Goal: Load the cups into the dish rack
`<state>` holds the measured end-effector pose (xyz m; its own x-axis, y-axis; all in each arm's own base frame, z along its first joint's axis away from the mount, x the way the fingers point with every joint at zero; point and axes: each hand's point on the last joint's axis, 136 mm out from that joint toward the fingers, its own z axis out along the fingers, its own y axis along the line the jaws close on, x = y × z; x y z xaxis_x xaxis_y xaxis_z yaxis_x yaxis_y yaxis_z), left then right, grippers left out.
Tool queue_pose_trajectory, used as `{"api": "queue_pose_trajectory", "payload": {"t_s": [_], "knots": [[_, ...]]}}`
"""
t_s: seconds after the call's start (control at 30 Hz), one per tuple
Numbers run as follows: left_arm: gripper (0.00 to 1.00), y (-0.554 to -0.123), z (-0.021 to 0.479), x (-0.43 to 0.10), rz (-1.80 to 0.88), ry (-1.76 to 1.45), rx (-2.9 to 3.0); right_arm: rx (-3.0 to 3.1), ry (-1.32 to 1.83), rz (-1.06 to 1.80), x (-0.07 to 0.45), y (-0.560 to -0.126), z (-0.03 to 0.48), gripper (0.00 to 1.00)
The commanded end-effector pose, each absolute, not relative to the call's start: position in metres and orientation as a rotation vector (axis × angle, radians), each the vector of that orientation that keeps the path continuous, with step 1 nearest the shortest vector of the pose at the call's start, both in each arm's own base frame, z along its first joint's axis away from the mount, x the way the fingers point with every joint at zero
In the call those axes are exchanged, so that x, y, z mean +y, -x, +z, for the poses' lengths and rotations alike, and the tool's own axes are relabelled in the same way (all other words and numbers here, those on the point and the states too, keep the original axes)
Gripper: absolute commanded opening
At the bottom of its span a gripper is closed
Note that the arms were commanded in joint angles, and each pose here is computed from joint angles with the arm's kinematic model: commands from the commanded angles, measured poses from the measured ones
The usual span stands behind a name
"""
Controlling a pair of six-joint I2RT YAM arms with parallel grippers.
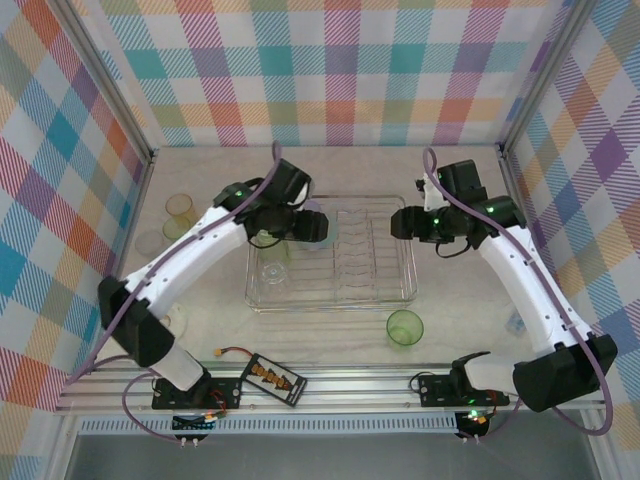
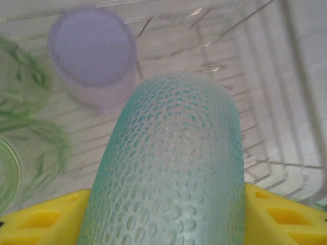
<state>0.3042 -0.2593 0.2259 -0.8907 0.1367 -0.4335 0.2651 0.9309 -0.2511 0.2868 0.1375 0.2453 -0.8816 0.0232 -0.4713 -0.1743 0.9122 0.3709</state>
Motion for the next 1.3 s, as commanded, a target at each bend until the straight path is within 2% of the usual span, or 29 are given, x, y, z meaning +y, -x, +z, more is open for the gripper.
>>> {"api": "queue_pose_trajectory", "payload": {"t_s": [0.0,0.47,0.93,1.27], "knots": [[0.00,-0.283,0.211,-0.242,-0.195,-0.316,2.810,2.646,0.085,0.450,0.120,-0.277,0.232,0.63],[0.00,-0.295,0.159,-0.237,0.156,-0.297,2.916,2.672,0.072,0.373,0.105,-0.266,0.220,0.65],[0.00,-0.322,0.135,-0.247,0.214,-0.309,2.919,2.645,0.088,0.371,0.098,-0.251,0.212,0.67],[0.00,-0.339,0.117,-0.255,0.245,-0.369,2.928,2.768,0.126,0.515,0.116,-0.234,0.189,0.68]]}}
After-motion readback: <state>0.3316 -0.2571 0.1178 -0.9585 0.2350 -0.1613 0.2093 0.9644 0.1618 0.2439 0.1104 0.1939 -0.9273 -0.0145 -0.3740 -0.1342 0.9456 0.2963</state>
